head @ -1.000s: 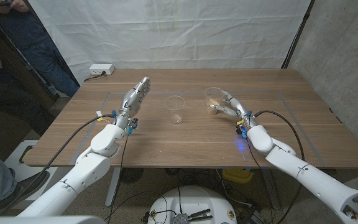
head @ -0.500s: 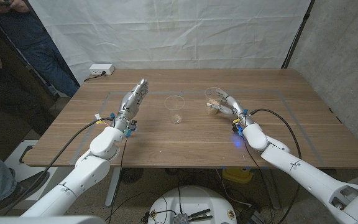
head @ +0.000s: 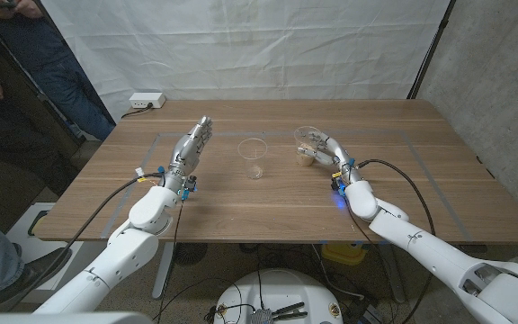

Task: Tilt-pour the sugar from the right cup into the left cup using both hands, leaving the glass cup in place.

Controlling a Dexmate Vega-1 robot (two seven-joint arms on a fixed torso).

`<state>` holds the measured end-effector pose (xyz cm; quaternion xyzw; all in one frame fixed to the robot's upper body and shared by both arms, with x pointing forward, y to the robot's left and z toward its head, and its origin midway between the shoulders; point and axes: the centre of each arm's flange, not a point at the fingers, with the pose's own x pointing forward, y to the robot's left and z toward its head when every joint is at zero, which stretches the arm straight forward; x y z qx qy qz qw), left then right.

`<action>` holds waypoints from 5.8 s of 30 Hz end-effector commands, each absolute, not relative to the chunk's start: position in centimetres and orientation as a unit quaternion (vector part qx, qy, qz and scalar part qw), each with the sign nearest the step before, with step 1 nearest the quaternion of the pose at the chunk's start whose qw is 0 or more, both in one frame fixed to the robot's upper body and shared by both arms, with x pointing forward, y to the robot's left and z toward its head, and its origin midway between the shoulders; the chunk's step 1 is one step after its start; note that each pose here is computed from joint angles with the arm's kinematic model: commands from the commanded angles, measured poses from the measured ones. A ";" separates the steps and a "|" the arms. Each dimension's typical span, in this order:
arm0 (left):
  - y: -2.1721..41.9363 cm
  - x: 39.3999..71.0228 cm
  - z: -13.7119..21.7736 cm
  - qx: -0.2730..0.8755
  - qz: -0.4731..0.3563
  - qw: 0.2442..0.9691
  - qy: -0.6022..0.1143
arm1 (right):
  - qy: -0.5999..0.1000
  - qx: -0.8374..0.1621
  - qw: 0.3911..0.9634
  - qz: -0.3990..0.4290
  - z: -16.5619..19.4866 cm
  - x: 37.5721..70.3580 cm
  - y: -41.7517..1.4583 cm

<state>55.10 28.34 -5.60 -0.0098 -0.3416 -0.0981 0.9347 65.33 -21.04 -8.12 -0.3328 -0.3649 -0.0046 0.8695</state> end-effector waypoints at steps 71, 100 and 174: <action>26.9 53.4 -7.5 0.330 0.040 0.888 -0.319 | -0.420 -0.307 0.854 -0.017 -5.9 59.5 -21.1; 23.2 54.6 -8.4 0.376 0.008 0.873 -0.310 | -0.419 -0.289 0.861 -0.022 -6.7 59.0 -21.8; 19.8 59.1 -8.5 0.347 -0.037 0.882 -0.318 | -0.412 -0.267 0.871 -0.032 -7.9 59.0 -23.0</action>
